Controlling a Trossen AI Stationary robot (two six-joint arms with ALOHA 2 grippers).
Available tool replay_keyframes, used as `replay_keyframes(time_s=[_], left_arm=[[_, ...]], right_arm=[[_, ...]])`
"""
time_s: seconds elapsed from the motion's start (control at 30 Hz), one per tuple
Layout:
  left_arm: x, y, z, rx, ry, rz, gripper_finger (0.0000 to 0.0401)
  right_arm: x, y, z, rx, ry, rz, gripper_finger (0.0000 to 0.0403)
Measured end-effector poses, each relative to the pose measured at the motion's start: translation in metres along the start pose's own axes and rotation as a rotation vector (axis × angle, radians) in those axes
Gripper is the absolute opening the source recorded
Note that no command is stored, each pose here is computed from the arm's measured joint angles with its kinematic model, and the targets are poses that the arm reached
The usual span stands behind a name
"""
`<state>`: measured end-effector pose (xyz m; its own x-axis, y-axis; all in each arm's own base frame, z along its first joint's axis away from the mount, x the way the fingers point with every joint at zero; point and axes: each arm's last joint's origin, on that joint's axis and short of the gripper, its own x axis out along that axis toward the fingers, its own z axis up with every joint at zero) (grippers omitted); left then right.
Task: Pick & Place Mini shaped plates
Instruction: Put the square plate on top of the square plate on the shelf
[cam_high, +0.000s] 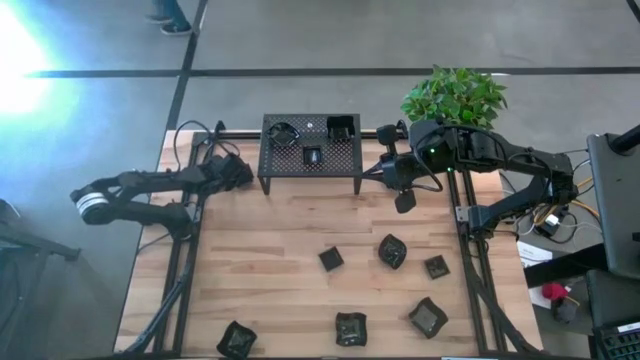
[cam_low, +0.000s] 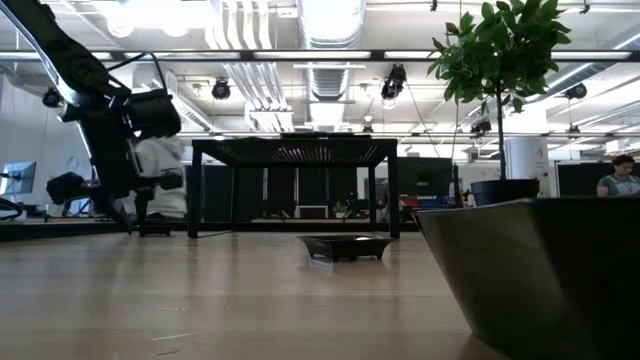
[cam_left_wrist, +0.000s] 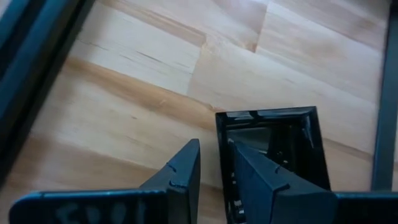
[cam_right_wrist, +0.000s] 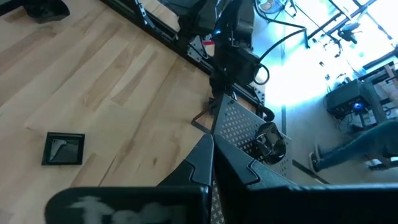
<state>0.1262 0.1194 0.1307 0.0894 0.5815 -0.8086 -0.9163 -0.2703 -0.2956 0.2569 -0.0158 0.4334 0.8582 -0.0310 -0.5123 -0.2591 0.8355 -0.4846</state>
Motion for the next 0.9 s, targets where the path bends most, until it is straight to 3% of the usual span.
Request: replay_keyframes(time_s=[0.3, 0.6, 0.9], left_arm=[[0.0050, 0.0026, -0.0028, -0.010, -0.030, -0.005, 0.0082], [0.0067, 0.0020, -0.0031, 0.001, -0.032, 0.000, 0.0009], [0.0045, 0.0026, -0.0027, 0.012, -0.025, -0.009, 0.0002]], right_arm=[[0.0000, -0.0001, 0.0002, 0.001, -0.002, -0.001, 0.0008], [0.0000, -0.0005, 0.0009, 0.001, -0.009, -0.006, 0.0008], [0.0000, -0.0017, 0.0026, 0.009, -0.026, -0.018, 0.0008]])
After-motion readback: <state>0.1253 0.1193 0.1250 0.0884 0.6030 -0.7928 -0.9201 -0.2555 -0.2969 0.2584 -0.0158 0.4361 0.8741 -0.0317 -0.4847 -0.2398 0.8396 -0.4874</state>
